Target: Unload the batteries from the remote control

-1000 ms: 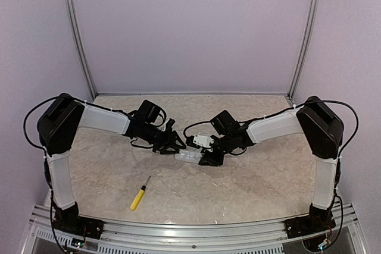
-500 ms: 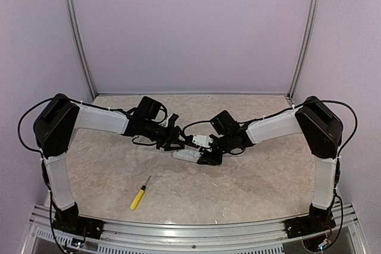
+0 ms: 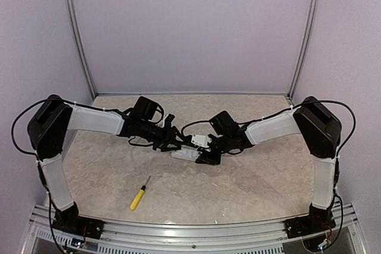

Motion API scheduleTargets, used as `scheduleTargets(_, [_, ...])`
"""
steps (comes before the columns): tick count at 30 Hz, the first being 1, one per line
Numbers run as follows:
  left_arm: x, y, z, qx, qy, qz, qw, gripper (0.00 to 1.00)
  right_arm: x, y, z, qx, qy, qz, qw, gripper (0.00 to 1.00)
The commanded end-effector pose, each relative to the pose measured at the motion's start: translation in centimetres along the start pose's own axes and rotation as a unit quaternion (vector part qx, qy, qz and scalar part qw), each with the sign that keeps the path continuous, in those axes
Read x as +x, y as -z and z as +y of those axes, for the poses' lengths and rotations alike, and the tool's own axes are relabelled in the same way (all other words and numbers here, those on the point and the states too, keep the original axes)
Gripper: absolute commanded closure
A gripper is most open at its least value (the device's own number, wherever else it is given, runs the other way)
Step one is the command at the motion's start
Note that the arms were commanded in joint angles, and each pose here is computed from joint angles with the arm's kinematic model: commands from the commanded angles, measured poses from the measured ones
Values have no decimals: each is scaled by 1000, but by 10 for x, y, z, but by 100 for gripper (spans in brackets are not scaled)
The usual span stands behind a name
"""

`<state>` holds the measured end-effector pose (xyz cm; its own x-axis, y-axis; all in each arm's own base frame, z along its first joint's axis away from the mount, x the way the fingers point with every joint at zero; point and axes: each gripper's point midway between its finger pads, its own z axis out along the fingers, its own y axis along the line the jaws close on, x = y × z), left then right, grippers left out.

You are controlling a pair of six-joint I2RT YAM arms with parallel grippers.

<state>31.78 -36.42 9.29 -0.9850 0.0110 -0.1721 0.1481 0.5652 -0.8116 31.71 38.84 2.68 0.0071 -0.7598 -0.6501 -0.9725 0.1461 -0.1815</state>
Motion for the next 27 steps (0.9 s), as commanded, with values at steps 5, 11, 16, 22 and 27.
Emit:
scheduleTargets(5, [-14,35,25,-100,-46,-49,993,59,29,-17,14,-12,-5,45,999,95])
scheduleTargets(11, [-12,28,45,-121,-39,-51,991,59,26,-14,4,31,-4,24,999,98])
scheduleTargets(16, [-17,30,38,-109,-46,-67,991,59,22,-5,-5,83,17,11,996,98])
scheduleTargets(22, [-19,33,38,-110,-46,-82,989,59,14,4,-19,208,99,15,973,100])
scheduleTargets(27, [-22,35,35,-101,-45,-95,989,59,-1,16,-28,284,138,-2,949,100])
